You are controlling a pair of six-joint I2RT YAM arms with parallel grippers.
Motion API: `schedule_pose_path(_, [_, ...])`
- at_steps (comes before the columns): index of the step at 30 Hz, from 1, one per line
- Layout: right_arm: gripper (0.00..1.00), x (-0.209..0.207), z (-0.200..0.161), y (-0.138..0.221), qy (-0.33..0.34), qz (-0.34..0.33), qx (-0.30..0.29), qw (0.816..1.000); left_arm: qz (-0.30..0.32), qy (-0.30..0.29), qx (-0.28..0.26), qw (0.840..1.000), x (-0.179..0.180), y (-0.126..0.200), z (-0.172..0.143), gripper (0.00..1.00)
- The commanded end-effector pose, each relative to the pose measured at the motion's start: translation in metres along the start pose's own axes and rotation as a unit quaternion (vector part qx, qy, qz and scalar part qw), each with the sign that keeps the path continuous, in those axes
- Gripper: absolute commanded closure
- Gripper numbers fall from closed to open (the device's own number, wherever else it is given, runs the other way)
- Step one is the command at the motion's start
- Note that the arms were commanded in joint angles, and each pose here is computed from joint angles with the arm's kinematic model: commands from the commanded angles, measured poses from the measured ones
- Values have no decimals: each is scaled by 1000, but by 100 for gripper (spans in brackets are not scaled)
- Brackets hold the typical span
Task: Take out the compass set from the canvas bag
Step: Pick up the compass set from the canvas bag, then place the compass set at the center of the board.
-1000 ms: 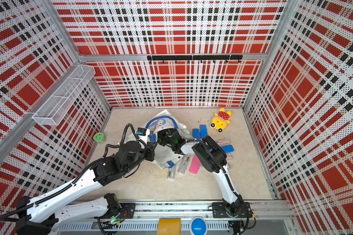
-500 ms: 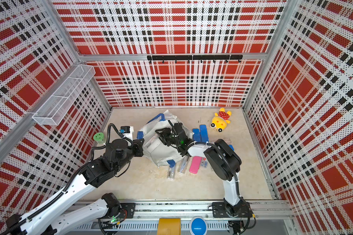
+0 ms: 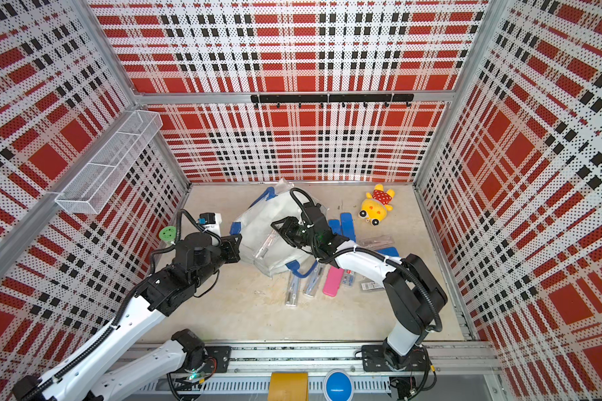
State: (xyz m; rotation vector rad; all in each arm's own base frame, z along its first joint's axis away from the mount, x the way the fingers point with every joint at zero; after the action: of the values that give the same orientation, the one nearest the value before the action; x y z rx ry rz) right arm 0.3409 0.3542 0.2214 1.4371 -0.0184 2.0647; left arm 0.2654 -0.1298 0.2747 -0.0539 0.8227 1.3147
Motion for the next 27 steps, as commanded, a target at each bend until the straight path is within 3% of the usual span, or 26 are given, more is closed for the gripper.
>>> schedule_pose_path(1, [62,34,13,6,22,63,-3,998,-27,17,-25,999,-10,-1,13,100])
schedule_pose_path(4, [63,47,17,5,25,82,4,996,-35,18,-23,999,-13,-4,13,100])
schedule_pose_path(11, [63,64,43,31,58,56,-26,996,-38,37,-16,998,-7,-14,10,100])
schedule_pose_path(20, [62,77,75,98,80,34,-82,993,-6,89,-26,996,28,-20,27,100])
schedule_pose_path(27, [62,76,47,118,119,-11,-10,993,50,120,-20,991,60,-29,40,100])
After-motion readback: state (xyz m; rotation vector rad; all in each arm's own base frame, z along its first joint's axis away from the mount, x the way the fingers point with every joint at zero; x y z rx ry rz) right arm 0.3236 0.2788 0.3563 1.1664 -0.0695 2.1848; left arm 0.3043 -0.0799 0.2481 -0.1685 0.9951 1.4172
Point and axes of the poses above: each gripper's point midway between its finger pads, its own y axis back along the fingers, its own x axis along the line the jaws close on, z = x × y, the point moved 2 cm from there along y, back along the fingers, and after that the axes turned 12 degrees about y, right-handed, at the moved point
